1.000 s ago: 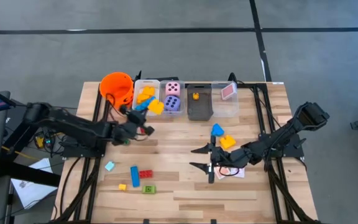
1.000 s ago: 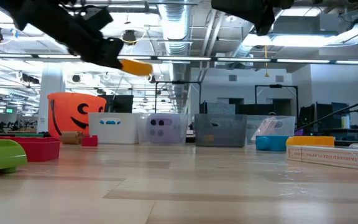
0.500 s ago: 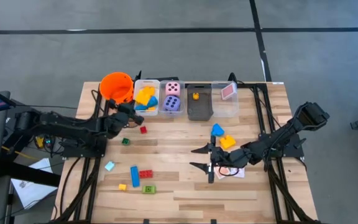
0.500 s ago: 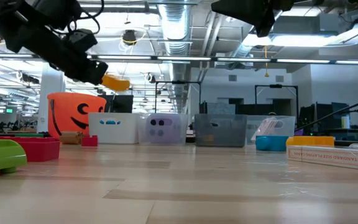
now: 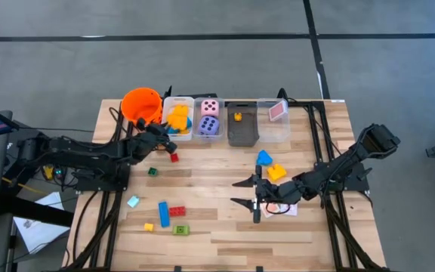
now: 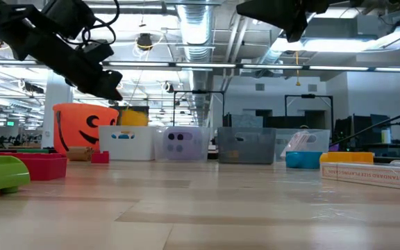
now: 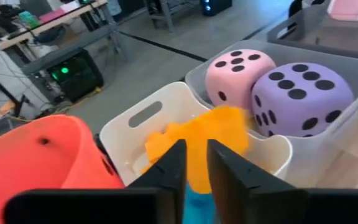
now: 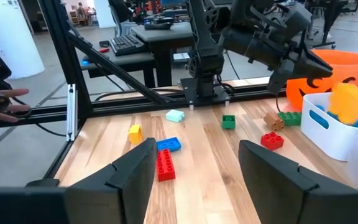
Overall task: Pick & Place Toys
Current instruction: Put the yellow stud game piece into the white bin
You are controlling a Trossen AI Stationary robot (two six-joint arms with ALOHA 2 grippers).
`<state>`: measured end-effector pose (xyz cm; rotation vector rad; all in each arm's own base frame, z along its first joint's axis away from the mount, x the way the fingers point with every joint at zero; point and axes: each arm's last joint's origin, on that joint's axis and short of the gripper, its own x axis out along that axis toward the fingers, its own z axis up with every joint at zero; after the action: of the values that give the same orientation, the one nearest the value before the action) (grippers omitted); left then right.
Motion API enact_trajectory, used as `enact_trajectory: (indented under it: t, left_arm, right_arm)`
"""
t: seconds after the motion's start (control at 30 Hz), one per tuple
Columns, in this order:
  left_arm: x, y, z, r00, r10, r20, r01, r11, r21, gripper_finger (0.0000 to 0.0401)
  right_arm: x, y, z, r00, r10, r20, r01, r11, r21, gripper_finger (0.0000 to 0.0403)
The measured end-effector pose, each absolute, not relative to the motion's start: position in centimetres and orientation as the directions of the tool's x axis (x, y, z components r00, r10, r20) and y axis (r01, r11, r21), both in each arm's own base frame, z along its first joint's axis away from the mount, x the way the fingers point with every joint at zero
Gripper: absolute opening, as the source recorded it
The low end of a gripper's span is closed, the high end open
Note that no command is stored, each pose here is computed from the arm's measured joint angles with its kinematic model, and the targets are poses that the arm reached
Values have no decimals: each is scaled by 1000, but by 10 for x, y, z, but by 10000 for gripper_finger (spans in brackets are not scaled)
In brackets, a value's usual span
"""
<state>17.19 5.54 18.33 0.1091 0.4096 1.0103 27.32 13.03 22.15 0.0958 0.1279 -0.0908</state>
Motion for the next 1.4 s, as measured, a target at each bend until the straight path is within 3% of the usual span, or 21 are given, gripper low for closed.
enact_trajectory:
  t: [0.23, 0.47, 0.57, 0.7, 0.87, 0.97, 1.2, 1.4]
  left_arm:
    - [172, 55, 183, 482, 827, -289, -799, 550, 242, 123]
    - [176, 55, 192, 518, 825, -225, -851, 523, -43, 157]
    - [182, 53, 197, 664, 720, -204, -747, 651, -134, 159]
    - [189, 44, 205, 874, 462, -151, -484, 855, -188, 157]
    - [192, 35, 211, 934, 346, -91, -357, 909, -214, 157]
    - [193, 34, 211, 937, 337, -89, -348, 913, -214, 157]
    - [193, 33, 211, 938, 336, -88, -347, 912, -220, 157]
    - [193, 33, 213, 939, 336, -71, -343, 912, -224, 155]
  right_arm:
    - [273, 130, 222, 988, -84, -130, 96, 991, 90, 224]
    - [272, 130, 216, 979, -89, -181, 104, 992, 70, 224]
    - [272, 128, 215, 976, -117, -186, 129, 990, 53, 224]
    - [268, 128, 215, 949, -260, -178, 253, 966, -63, 224]
    - [243, 131, 225, 873, -455, -175, 431, 889, -155, 224]
    - [221, 129, 239, 851, -495, -174, 484, 869, -108, 224]
    - [161, 101, 268, 864, -430, -262, 453, 891, 32, 224]
    - [115, 69, 262, 830, -275, -486, 346, 936, 61, 224]
